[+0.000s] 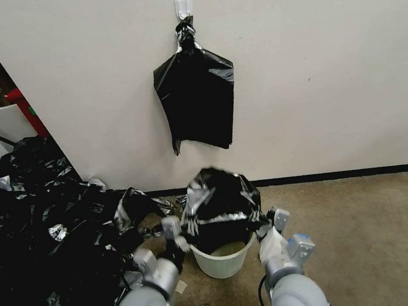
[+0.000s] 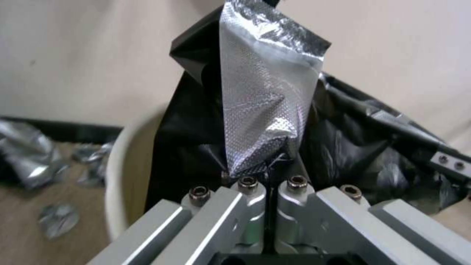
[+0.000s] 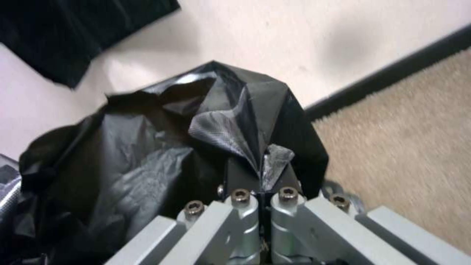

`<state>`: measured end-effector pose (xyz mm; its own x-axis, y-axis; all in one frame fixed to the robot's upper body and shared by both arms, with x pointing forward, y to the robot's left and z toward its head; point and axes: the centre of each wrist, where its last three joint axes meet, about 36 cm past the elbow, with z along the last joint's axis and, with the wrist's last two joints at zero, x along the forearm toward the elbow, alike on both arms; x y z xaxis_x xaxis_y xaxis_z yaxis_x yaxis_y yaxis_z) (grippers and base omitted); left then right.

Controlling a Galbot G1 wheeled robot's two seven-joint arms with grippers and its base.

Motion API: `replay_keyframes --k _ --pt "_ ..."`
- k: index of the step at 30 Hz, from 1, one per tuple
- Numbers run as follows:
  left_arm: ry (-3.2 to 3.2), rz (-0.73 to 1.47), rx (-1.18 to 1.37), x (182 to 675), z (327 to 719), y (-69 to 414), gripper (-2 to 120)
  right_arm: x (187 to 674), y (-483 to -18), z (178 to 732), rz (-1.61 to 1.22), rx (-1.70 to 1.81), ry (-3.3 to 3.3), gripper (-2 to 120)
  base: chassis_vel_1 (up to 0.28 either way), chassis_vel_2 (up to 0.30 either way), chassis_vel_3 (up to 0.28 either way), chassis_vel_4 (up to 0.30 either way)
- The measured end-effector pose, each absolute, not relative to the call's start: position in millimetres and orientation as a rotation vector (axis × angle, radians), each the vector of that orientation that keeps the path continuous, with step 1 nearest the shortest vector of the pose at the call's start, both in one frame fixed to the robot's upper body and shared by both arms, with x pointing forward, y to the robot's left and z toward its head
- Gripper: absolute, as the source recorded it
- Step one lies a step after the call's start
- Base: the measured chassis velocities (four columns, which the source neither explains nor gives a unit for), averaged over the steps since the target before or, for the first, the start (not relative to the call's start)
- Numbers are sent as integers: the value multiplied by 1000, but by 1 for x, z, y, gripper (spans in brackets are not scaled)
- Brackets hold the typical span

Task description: Place a trash bag onto the trash bin.

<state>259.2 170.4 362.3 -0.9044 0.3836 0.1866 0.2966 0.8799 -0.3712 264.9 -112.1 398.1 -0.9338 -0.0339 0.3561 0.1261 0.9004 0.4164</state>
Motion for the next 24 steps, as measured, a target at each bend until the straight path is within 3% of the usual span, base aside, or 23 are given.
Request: replay_keyframes --k 11,24 --pt "-2837 300 -320 214 388 157 0 222 -109 417 -608 -43 -2539 0 0 0 0 0" --pt "-2713 216 -97 208 386 143 0 226 -111 403 -488 -61 -2489 0 0 0 0 0"
